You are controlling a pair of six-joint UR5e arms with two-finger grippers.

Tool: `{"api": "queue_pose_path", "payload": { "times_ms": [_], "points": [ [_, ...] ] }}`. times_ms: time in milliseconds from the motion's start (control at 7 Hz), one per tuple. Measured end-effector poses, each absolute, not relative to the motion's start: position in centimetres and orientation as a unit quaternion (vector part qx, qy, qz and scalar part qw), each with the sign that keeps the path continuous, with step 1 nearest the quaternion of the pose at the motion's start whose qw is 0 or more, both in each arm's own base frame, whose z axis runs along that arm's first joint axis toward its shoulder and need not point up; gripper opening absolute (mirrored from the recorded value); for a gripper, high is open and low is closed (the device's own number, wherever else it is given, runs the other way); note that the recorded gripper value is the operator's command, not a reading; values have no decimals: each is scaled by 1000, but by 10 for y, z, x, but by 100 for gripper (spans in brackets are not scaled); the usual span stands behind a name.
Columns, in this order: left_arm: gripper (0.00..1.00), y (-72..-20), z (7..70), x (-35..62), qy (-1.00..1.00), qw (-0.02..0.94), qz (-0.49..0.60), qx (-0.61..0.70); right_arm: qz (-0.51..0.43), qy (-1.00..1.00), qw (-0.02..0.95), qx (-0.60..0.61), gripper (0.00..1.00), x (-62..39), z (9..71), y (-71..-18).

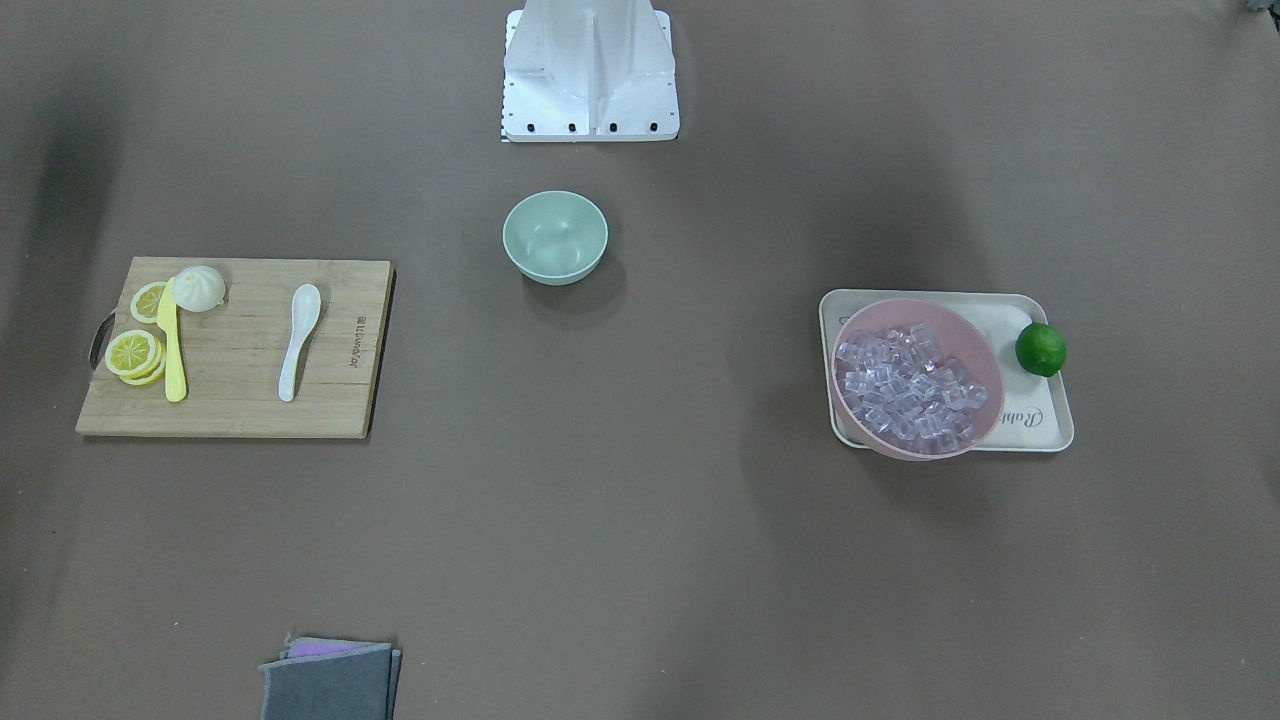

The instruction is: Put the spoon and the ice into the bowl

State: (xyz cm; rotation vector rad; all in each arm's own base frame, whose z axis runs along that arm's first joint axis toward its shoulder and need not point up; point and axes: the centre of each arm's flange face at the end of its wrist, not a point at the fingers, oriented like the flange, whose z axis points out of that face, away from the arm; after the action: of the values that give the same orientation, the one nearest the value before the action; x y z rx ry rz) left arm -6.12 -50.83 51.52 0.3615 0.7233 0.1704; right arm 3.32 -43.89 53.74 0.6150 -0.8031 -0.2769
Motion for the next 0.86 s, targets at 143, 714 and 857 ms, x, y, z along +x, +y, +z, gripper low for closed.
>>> {"api": "queue_pose_path", "payload": {
  "times_ms": [143, 714, 857],
  "points": [
    [99, -513, 507, -61, 348, 909, 96, 209, -144, -394, 857, 299, 100, 25, 528, -444],
    [99, -524, 462, 13, 372, 876, 146, 271, -105, -431, 856, 265, 100, -77, 468, -478],
    [99, -528, 447, 54, 395, 871, 140, 257, -77, -431, 862, 257, 100, -116, 451, -478]
  ]
}}
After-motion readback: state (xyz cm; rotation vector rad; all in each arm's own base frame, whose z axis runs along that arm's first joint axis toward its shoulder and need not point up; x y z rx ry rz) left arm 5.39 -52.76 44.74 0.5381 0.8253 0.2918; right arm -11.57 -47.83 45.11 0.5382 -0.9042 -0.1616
